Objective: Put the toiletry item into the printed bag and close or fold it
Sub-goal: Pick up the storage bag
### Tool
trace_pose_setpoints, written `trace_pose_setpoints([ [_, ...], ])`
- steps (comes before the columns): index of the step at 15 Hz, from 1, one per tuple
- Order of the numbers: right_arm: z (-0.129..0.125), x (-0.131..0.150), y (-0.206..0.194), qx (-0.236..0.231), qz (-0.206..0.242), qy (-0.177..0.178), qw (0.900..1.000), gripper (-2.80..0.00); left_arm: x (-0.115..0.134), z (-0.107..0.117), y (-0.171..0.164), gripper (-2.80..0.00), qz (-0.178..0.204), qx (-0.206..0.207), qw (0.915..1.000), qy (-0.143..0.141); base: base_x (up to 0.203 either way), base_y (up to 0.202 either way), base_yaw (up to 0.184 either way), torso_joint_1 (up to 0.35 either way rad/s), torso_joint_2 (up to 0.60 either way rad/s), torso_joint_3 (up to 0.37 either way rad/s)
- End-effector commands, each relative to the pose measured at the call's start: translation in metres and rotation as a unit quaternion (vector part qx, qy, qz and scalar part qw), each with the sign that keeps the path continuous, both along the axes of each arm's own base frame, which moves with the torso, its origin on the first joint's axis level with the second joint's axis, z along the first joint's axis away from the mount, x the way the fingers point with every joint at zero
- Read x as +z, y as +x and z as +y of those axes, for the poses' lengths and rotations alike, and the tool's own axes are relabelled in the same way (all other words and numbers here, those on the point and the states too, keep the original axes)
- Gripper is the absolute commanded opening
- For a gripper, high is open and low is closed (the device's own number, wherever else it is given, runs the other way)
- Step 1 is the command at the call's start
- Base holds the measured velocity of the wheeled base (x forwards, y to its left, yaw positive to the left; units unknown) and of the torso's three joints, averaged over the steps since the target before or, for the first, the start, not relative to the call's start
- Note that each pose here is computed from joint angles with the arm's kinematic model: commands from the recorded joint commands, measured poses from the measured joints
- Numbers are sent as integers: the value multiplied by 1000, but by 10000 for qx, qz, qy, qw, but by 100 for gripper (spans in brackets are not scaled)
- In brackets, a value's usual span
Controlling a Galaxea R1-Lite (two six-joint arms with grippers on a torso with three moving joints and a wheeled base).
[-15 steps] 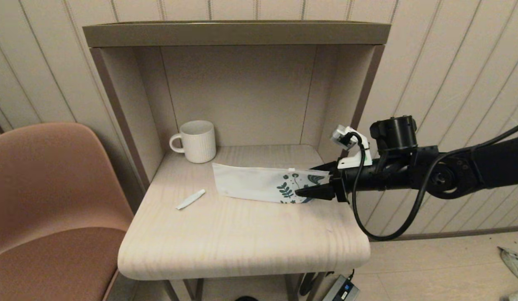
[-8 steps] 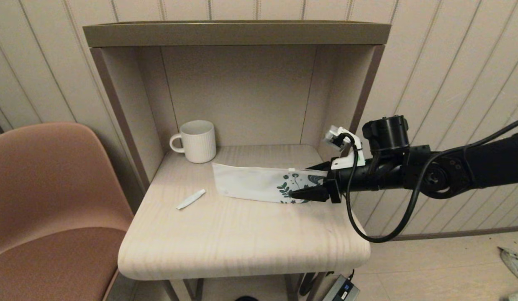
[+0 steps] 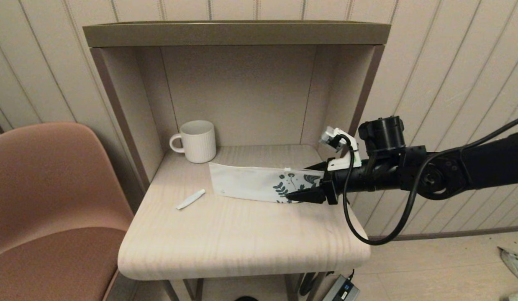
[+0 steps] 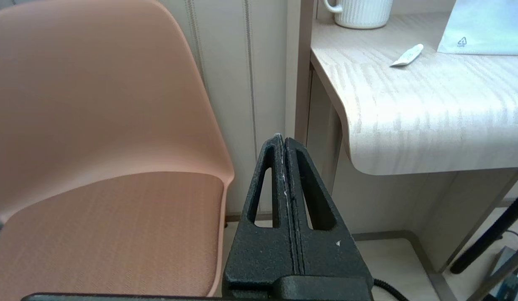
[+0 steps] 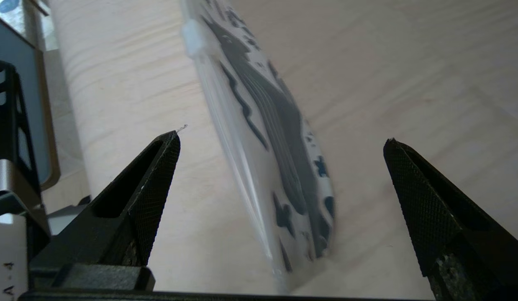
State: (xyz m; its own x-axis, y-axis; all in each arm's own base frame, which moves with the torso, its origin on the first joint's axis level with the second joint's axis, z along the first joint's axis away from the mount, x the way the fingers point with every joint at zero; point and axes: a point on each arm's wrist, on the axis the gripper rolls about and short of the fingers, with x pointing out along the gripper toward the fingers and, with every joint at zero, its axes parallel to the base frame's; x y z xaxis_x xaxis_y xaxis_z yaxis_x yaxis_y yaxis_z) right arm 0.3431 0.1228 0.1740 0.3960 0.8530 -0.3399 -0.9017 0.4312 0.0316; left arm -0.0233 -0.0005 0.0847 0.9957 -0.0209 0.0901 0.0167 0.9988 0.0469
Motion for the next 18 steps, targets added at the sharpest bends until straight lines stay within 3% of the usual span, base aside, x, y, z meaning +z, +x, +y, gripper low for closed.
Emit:
trace_pose_setpoints([
  [1,0,0,0,23,-23,10,10000,0,0,0,0,-280,-1,-3,10000,-2,0,0,0,0,0,0],
  [18,0,1,-3,72,-37,18,10000,0,0,0,0,-280,-2,-3,10000,5,0,0,0,0,0,0],
])
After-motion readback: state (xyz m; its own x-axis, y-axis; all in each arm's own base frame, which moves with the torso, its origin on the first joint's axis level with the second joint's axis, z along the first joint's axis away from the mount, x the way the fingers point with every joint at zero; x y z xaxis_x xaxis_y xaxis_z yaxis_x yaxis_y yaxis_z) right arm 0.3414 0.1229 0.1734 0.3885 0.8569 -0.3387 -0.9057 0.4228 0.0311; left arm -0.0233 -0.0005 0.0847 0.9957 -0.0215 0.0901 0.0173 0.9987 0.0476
